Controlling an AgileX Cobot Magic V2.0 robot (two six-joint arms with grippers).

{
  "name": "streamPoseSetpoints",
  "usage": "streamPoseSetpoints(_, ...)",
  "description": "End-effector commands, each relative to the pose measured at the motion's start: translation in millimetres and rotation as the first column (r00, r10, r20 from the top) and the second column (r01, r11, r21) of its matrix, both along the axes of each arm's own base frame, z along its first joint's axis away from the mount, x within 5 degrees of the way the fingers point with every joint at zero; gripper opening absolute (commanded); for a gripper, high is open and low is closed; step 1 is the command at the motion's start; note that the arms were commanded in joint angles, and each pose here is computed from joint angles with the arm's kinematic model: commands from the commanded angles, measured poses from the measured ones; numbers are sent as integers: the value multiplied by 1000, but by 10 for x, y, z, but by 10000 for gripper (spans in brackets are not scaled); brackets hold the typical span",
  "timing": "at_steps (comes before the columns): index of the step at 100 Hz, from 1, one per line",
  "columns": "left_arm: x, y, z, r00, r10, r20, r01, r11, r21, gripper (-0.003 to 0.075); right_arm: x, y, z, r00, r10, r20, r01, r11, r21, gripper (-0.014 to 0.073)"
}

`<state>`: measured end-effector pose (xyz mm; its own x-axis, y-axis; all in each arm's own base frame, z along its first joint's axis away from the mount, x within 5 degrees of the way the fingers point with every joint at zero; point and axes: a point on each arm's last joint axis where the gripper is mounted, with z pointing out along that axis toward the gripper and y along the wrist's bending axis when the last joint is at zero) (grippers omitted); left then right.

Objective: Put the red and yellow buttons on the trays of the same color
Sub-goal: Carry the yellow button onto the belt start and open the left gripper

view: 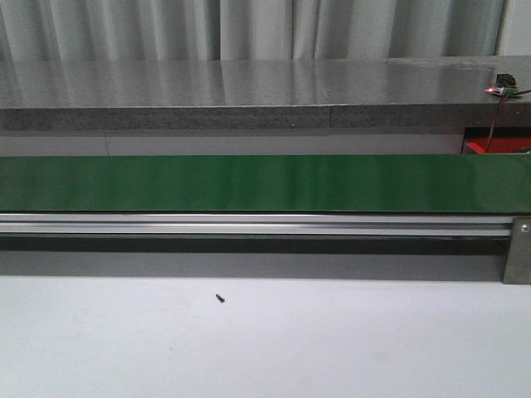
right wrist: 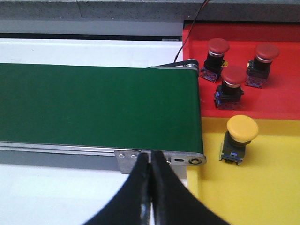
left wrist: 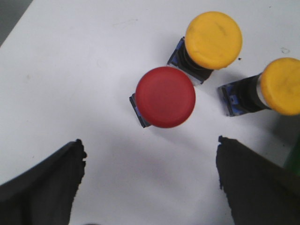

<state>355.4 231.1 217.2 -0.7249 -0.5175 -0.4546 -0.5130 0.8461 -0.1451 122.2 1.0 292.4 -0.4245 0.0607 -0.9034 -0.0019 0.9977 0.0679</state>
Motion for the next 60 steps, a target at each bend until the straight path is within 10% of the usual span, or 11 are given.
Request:
streamPoseSetpoints(1, 58, 38, 288, 989, 39, 139, -46, 998, 47, 567, 24, -7, 154, 995, -6, 100, 7, 1000, -7, -123)
streamPoseSetpoints(41, 203, 123, 35, 973, 107, 202, -110, 994, 7, 560, 24, -7, 153, 995, -6, 99, 7, 1000, -7, -123)
streamPoseSetpoints(60, 216, 143, 52, 968, 113, 226, -121, 992, 25, 337, 24, -7, 153, 995, -6, 99, 7, 1000, -7, -123)
